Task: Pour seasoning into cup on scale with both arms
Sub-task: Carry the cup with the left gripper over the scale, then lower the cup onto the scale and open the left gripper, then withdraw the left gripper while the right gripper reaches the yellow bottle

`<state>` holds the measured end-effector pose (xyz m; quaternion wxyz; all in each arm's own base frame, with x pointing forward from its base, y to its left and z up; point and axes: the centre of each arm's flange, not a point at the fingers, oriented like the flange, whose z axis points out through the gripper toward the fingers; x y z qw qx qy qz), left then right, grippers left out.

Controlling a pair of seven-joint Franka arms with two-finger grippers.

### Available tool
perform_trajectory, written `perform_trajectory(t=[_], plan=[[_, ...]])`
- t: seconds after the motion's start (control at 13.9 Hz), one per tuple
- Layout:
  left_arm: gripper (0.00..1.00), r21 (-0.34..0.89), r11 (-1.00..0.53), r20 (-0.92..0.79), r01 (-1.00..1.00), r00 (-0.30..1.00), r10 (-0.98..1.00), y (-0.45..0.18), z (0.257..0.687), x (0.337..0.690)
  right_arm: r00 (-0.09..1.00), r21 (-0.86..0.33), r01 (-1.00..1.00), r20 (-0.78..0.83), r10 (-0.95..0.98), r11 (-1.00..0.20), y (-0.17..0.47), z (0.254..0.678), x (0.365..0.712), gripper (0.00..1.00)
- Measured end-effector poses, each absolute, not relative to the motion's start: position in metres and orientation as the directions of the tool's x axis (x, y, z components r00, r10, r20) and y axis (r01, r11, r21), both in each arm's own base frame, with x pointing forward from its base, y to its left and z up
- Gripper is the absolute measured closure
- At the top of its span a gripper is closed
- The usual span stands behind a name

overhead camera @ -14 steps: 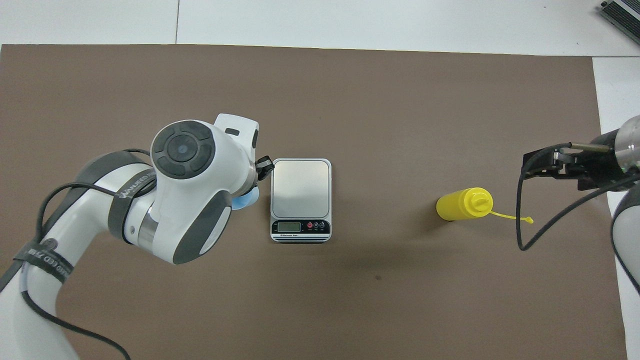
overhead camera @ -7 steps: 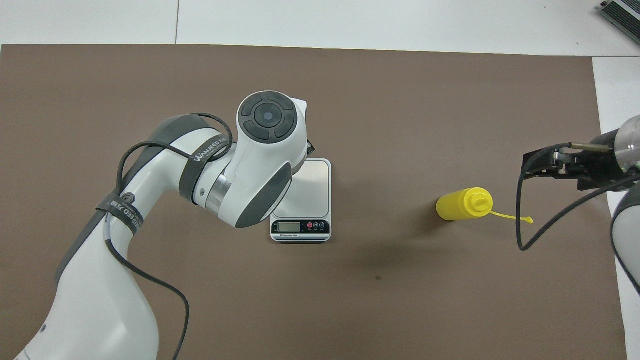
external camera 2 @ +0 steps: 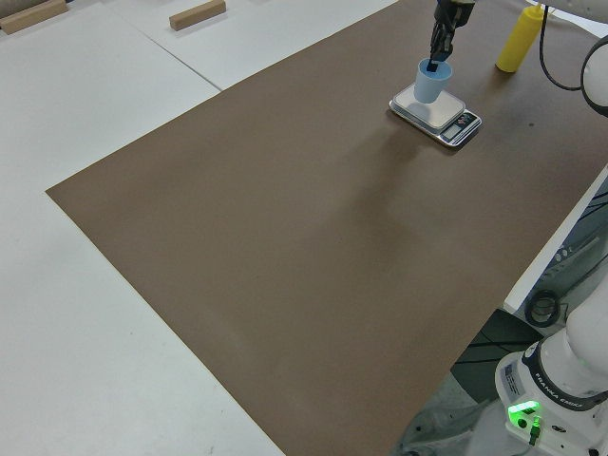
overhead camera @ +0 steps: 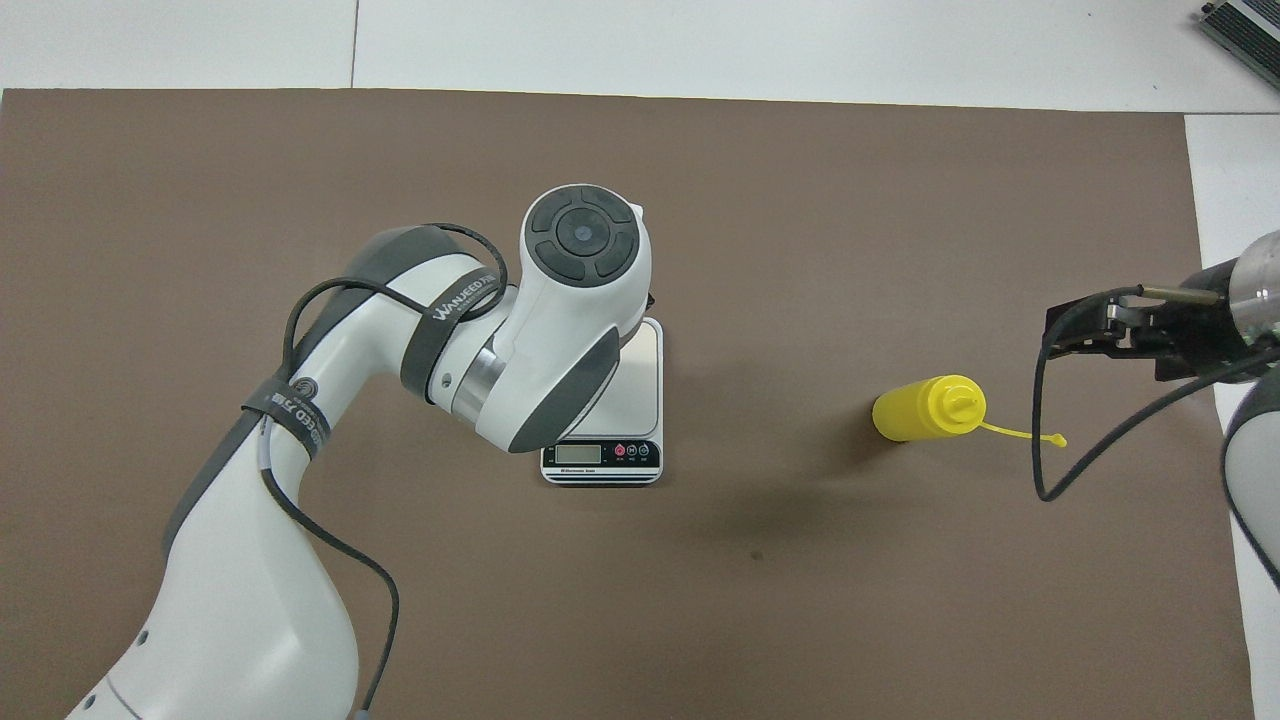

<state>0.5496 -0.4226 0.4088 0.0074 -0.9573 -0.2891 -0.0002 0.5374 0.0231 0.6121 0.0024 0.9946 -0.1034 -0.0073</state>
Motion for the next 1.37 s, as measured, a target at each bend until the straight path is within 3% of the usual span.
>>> perform_trajectory(t=[0.79,0.94,1.22,1.37], plan=[[0.96,-0.043,-0.837,0.069,0.546,0.837,0.542,-0.425,0.394,0.552,0.979,0.006,-0.206,-0.014,-0.206,-0.979,0.023,0.612,0.537,0.0],[0.9,-0.043,-0.835,0.072,0.549,0.835,0.545,-0.423,0.395,0.554,0.979,0.006,-0.206,-0.014,-0.206,-0.979,0.023,0.612,0.537,0.0],[0.5,-0.039,-0.834,0.075,0.55,0.834,0.546,-0.424,0.398,0.555,0.979,0.006,-0.206,-0.014,-0.206,-0.979,0.023,0.612,0.537,0.0],[0.48,-0.039,-0.832,0.075,0.553,0.832,0.549,-0.425,0.407,0.559,0.979,0.006,-0.206,-0.014,-0.206,-0.979,0.023,0.612,0.537,0.0]])
